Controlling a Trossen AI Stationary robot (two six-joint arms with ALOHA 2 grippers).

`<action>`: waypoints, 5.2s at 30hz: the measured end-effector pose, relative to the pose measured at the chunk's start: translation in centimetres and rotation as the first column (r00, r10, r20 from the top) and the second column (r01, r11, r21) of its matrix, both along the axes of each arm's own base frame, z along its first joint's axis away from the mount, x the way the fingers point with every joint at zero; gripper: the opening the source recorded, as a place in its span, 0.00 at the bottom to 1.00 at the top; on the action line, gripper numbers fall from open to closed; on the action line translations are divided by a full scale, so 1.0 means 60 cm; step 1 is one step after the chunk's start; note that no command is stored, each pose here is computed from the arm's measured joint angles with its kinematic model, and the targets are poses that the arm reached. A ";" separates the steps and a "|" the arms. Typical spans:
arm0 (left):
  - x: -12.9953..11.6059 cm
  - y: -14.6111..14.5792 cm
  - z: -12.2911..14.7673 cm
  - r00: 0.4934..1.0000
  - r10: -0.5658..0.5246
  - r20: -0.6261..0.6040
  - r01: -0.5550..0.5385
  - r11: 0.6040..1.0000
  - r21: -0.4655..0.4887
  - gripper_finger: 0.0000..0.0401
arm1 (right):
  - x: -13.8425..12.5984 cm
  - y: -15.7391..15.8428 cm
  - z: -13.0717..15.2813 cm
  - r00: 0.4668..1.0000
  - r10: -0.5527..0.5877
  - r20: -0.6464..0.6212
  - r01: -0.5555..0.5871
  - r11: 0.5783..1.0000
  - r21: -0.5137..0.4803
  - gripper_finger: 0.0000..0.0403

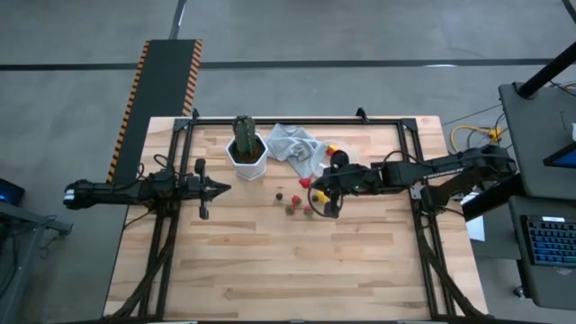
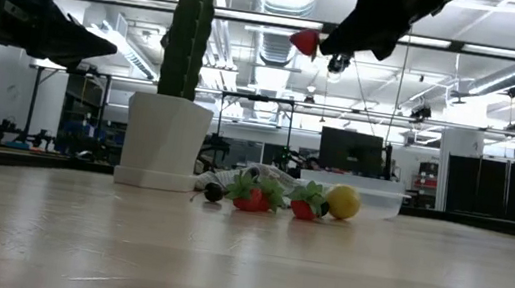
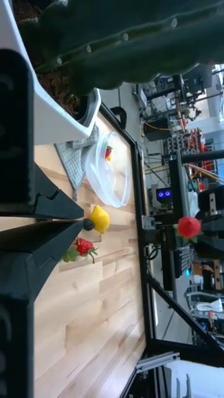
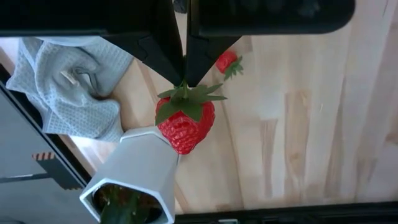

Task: Pick and placing Produce into tupperware
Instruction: Put the right strawberry into the transparent bin

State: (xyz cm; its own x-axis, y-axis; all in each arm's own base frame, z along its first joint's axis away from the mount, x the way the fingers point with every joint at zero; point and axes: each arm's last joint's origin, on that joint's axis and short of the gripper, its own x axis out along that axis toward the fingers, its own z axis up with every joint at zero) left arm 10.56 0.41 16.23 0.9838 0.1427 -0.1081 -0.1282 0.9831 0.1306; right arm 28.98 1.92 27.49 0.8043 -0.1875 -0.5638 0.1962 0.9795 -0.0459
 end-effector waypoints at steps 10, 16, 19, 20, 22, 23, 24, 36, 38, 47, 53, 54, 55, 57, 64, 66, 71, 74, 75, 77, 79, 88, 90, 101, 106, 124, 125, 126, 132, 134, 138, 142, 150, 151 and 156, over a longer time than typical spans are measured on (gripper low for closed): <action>0.000 0.000 0.000 1.000 0.000 -0.002 0.000 1.000 0.000 0.00 | 0.000 0.000 -0.001 1.000 0.000 -0.002 0.000 1.000 0.000 0.02; 0.000 0.000 0.000 1.000 0.000 -0.002 0.000 1.000 0.000 0.00 | 0.000 0.000 -0.001 1.000 0.000 -0.003 0.000 1.000 0.000 0.02; 0.000 0.000 0.000 1.000 0.000 -0.002 0.000 1.000 0.000 0.00 | 0.000 0.000 -0.001 1.000 0.000 -0.002 0.000 1.000 0.001 0.02; 0.000 0.000 0.000 1.000 0.000 -0.001 0.000 1.000 0.000 0.00 | 0.000 0.000 -0.001 1.000 0.000 -0.002 0.000 1.000 0.001 0.02; 0.000 0.000 0.000 1.000 0.000 -0.001 0.000 1.000 0.000 0.00 | 0.000 0.000 -0.001 1.000 0.000 -0.003 0.000 1.000 0.001 0.02; 0.000 0.000 0.000 1.000 0.000 -0.001 0.000 1.000 0.000 0.00 | 0.000 0.000 -0.001 1.000 0.000 -0.003 0.000 1.000 0.000 0.02; 0.000 0.000 0.000 1.000 0.000 -0.002 0.000 1.000 0.000 0.00 | 0.000 0.000 -0.001 1.000 0.000 -0.002 0.000 1.000 0.001 0.02; 0.000 0.000 0.000 1.000 0.000 -0.001 0.000 1.000 0.000 0.00 | -0.003 -0.038 0.005 0.997 -0.079 0.005 0.079 0.996 -0.043 0.02; 0.000 0.000 0.000 1.000 0.001 -0.001 -0.001 1.000 0.001 0.00 | -0.005 -0.051 0.008 0.994 -0.105 0.011 0.106 0.993 -0.045 0.02; 0.000 0.000 0.000 1.000 0.000 0.000 0.000 1.000 0.002 0.00 | -0.030 -0.122 0.023 0.970 -0.244 0.007 0.244 0.967 -0.066 0.02; 0.000 0.000 0.000 1.000 0.000 -0.001 0.000 1.000 0.002 0.00 | -0.048 -0.167 0.018 0.941 -0.336 -0.041 0.332 0.940 -0.081 0.02; 0.000 0.000 0.000 1.000 0.000 -0.001 0.000 1.000 0.002 0.00 | -0.050 -0.174 0.016 0.936 -0.349 -0.052 0.344 0.935 -0.081 0.02; 0.000 0.000 0.000 1.000 0.000 -0.001 0.000 1.000 0.002 0.00 | -0.052 -0.180 0.014 0.930 -0.361 -0.062 0.356 0.931 -0.082 0.02; 0.000 0.000 0.000 1.000 0.000 0.000 0.000 1.000 0.002 0.00 | -0.057 -0.190 0.010 0.921 -0.380 -0.087 0.373 0.924 -0.086 0.02; 0.000 0.000 0.000 1.000 0.000 -0.001 0.000 1.000 0.002 0.00 | -0.061 -0.207 -0.006 0.899 -0.408 -0.161 0.398 0.913 -0.094 0.02; 0.000 0.000 0.000 1.000 0.000 -0.001 0.000 1.000 0.002 0.00 | -0.061 -0.211 -0.014 0.890 -0.413 -0.194 0.401 0.911 -0.095 0.02; 0.000 0.000 0.000 1.000 0.000 -0.001 0.000 1.000 0.002 0.00 | -0.058 -0.220 -0.035 0.867 -0.420 -0.268 0.409 0.907 -0.097 0.02; 0.000 0.000 0.000 1.000 0.000 -0.001 0.000 1.000 0.002 0.00 | -0.054 -0.224 -0.046 0.859 -0.421 -0.291 0.411 0.906 -0.096 0.02; 0.000 0.000 0.000 1.000 0.001 -0.001 -0.001 1.000 0.002 0.00 | -0.052 -0.227 -0.051 0.855 -0.421 -0.302 0.412 0.906 -0.096 0.02; 0.000 0.000 0.000 1.000 0.001 -0.001 -0.001 1.000 0.002 0.00 | -0.048 -0.231 -0.060 0.849 -0.419 -0.322 0.413 0.906 -0.088 0.02; 0.000 0.000 0.000 1.000 0.001 -0.001 -0.001 1.000 0.002 0.00 | -0.044 -0.235 -0.071 0.846 -0.407 -0.345 0.408 0.910 -0.074 0.02; 0.000 0.000 0.000 1.000 0.001 -0.001 -0.001 1.000 0.002 0.00 | -0.024 -0.247 -0.125 0.811 -0.377 -0.447 0.397 0.916 -0.052 0.02; 0.000 0.000 0.000 1.000 0.001 -0.001 -0.001 1.000 0.002 0.00 | -0.022 -0.249 -0.136 0.802 -0.373 -0.467 0.398 0.916 -0.049 0.02; 0.000 0.000 0.000 1.000 0.001 -0.001 -0.001 1.000 0.004 0.00 | -0.007 -0.255 -0.175 0.789 -0.341 -0.511 0.385 0.923 -0.021 0.02; 0.000 0.000 0.000 1.000 0.001 -0.001 -0.001 1.000 0.004 0.00 | -0.003 -0.257 -0.179 0.796 -0.343 -0.499 0.384 0.923 -0.021 0.02; 0.000 0.000 0.000 1.000 0.001 -0.002 -0.001 1.000 0.004 0.00 | -0.003 -0.256 -0.174 0.807 -0.329 -0.490 0.376 0.926 -0.002 0.02; 0.000 0.000 0.000 1.000 0.001 -0.002 -0.001 1.000 0.004 0.00 | -0.003 -0.256 -0.174 0.807 -0.329 -0.490 0.376 0.926 -0.002 0.02; 0.000 0.000 0.000 1.000 0.001 -0.002 -0.001 1.000 0.004 0.00 | -0.003 -0.256 -0.174 0.807 -0.329 -0.489 0.377 0.926 -0.002 0.02; 0.000 0.000 0.000 1.000 0.001 -0.002 -0.001 1.000 0.004 0.00 | -0.003 -0.256 -0.174 0.807 -0.332 -0.489 0.381 0.925 0.001 0.02; 0.000 0.000 0.000 1.000 0.001 -0.002 -0.001 1.000 0.004 0.00 | -0.003 -0.256 -0.174 0.807 -0.333 -0.488 0.382 0.924 0.001 0.02; 0.000 0.000 0.000 1.000 0.001 -0.002 -0.001 1.000 0.004 0.00 | -0.003 -0.256 -0.174 0.807 -0.333 -0.488 0.383 0.924 0.003 0.02; 0.000 0.000 0.000 1.000 0.001 -0.002 -0.001 1.000 0.004 0.00 | -0.003 -0.255 -0.174 0.807 -0.332 -0.488 0.382 0.924 0.004 0.02; 0.000 0.000 0.000 1.000 0.001 -0.002 -0.001 1.000 0.004 0.00 | -0.003 -0.255 -0.174 0.808 -0.332 -0.487 0.382 0.924 0.004 0.02; 0.000 0.000 0.000 1.000 0.001 -0.002 -0.001 1.000 0.004 0.00 | -0.003 -0.255 -0.174 0.808 -0.332 -0.487 0.382 0.924 0.004 0.02; 0.000 0.000 0.000 1.000 0.001 -0.002 -0.001 1.000 0.004 0.00 | -0.003 -0.256 -0.174 0.807 -0.332 -0.487 0.383 0.924 0.004 0.02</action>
State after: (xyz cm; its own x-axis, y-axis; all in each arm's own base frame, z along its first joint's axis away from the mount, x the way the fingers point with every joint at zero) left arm 10.57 0.41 16.22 0.9836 0.1439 -0.1091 -0.1288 0.9825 0.1347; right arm 28.83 -13.41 17.04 0.3245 -0.3338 -0.8850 0.5127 0.8484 -0.1320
